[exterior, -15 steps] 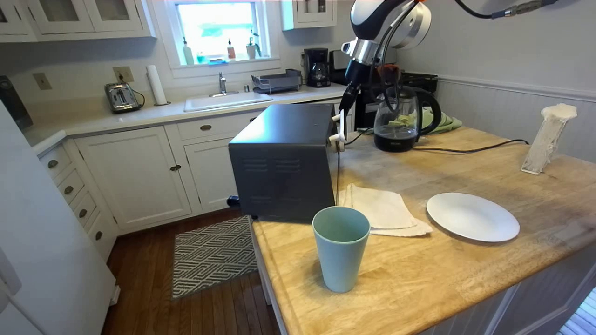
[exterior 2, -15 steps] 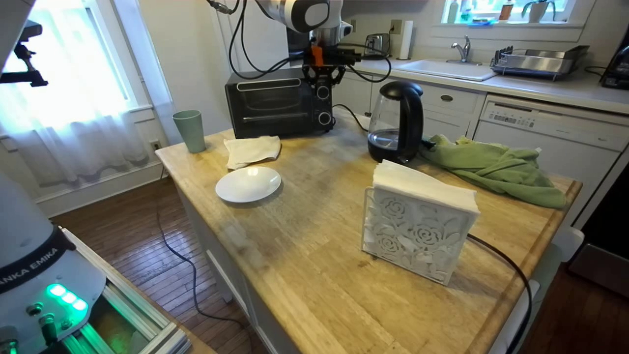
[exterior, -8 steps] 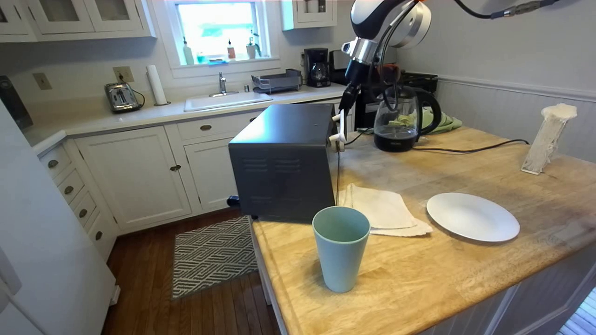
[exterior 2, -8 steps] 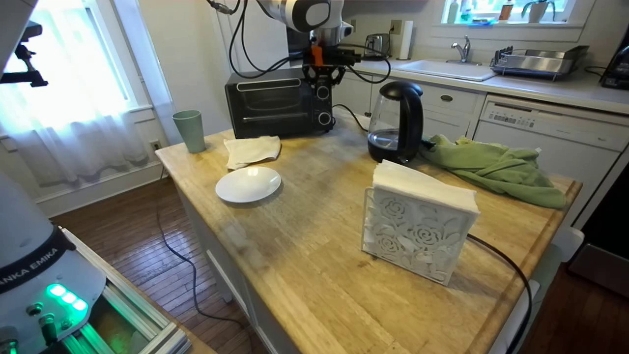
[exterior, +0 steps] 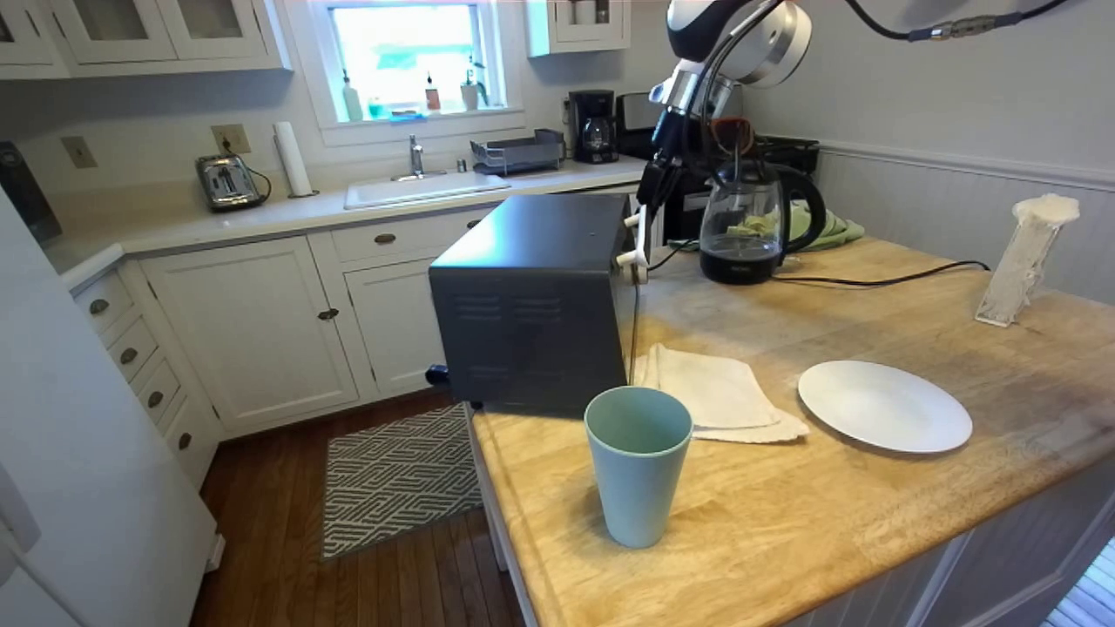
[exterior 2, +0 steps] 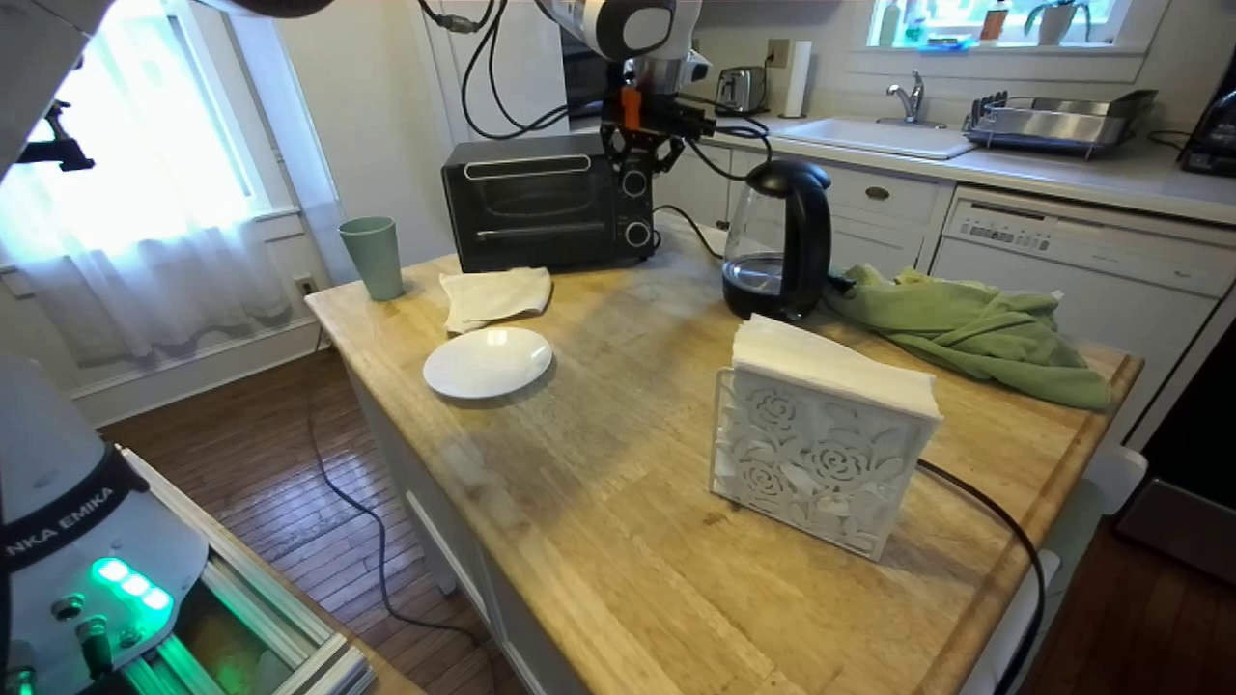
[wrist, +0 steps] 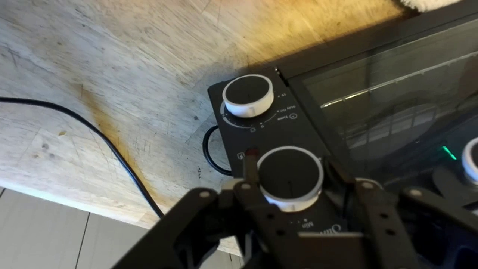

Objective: Turn the top knob to the right

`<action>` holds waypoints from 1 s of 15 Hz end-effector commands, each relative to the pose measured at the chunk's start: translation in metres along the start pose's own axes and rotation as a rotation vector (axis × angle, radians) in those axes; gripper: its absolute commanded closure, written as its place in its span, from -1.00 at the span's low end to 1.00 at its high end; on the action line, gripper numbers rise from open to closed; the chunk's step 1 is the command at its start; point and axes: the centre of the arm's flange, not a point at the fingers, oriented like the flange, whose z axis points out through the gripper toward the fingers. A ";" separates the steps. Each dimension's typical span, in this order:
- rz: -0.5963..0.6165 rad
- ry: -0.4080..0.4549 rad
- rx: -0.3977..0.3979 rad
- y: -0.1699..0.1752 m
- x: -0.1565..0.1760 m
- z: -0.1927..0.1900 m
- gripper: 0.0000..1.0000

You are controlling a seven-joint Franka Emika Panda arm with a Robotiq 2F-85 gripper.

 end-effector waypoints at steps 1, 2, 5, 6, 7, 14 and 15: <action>0.119 0.006 0.107 0.021 0.009 -0.007 0.23; 0.137 0.007 0.120 0.024 0.007 -0.007 0.23; 0.196 0.009 0.165 0.032 0.004 -0.006 0.17; 0.215 0.009 0.176 0.034 0.003 -0.005 0.17; 0.233 0.008 0.183 0.036 0.001 -0.003 0.17; 0.215 0.029 0.147 0.023 0.010 -0.021 -0.86; 0.200 0.030 0.134 0.020 0.012 -0.025 -0.96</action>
